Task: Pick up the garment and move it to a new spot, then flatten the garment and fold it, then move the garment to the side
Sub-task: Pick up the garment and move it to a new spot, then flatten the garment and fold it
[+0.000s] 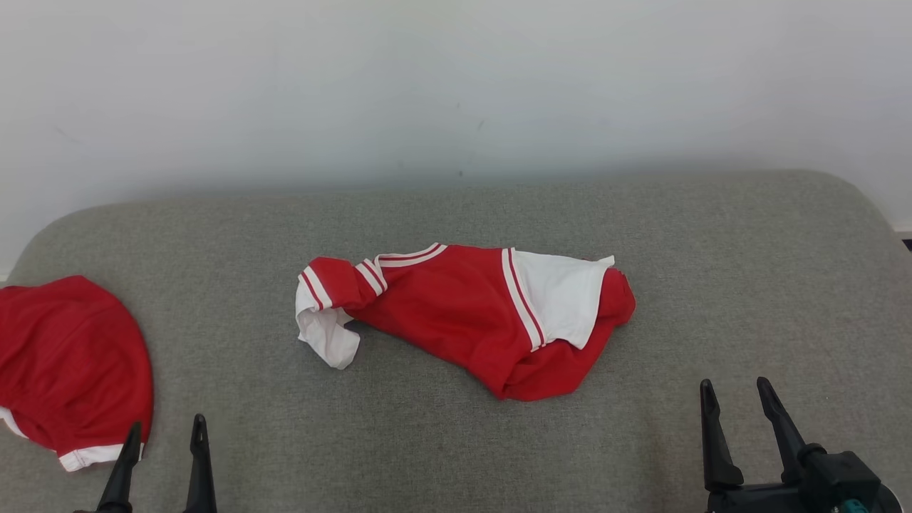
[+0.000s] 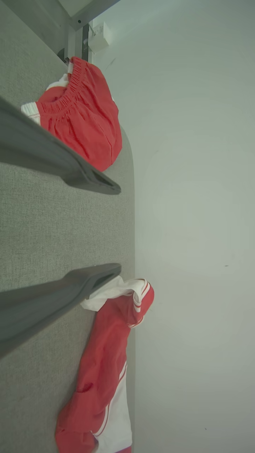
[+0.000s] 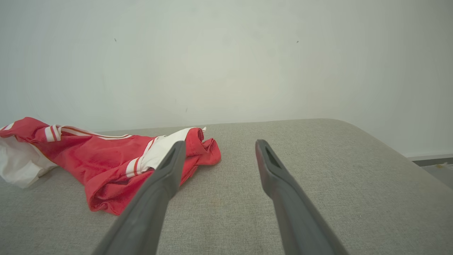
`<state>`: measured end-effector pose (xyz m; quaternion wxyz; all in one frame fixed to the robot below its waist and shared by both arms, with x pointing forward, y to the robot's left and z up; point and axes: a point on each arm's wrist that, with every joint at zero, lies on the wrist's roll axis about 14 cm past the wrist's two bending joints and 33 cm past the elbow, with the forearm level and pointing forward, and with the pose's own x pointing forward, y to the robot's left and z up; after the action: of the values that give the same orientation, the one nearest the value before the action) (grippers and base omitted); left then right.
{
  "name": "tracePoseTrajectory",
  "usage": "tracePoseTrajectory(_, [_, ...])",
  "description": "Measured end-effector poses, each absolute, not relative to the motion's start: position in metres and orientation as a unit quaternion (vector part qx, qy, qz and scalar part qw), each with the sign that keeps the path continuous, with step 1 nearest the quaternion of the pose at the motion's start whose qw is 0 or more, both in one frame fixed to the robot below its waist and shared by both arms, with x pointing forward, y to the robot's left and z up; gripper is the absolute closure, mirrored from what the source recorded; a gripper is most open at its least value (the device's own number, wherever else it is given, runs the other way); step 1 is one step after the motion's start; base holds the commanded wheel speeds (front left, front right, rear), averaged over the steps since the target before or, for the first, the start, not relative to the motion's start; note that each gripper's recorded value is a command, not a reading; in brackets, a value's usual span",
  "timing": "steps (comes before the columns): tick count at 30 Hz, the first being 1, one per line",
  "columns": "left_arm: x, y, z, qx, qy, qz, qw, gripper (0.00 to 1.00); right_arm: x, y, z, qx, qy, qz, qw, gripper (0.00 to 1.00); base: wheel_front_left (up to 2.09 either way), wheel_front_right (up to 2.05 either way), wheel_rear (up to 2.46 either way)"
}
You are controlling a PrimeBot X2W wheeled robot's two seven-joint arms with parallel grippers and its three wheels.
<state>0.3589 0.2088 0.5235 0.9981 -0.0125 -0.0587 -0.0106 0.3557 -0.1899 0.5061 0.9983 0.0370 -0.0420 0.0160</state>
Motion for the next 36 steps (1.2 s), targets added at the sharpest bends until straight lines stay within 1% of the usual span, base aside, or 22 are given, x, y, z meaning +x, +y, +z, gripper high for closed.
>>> tracePoseTrajectory(19, [0.357, 0.210, 0.503, -0.023, -0.031, -0.002, 0.999, 0.00, 0.356, -0.189, 0.490, 0.041, -0.018, 0.016, 0.999, 0.00, 0.00, 0.00, 0.00])
tracePoseTrajectory(26, [0.361, 0.208, 0.503, -0.021, -0.032, -0.006, 0.999, 0.00, 0.356, -0.190, 0.490, 0.042, -0.016, 0.014, 0.999, 0.00, 0.00, 0.00, 0.00])
tracePoseTrajectory(36, [0.381, 0.191, 0.519, -0.013, -0.057, -0.035, 0.998, 0.00, 0.356, -0.194, 0.487, 0.044, -0.013, 0.006, 0.999, 0.00, 0.00, 0.00, 0.00])
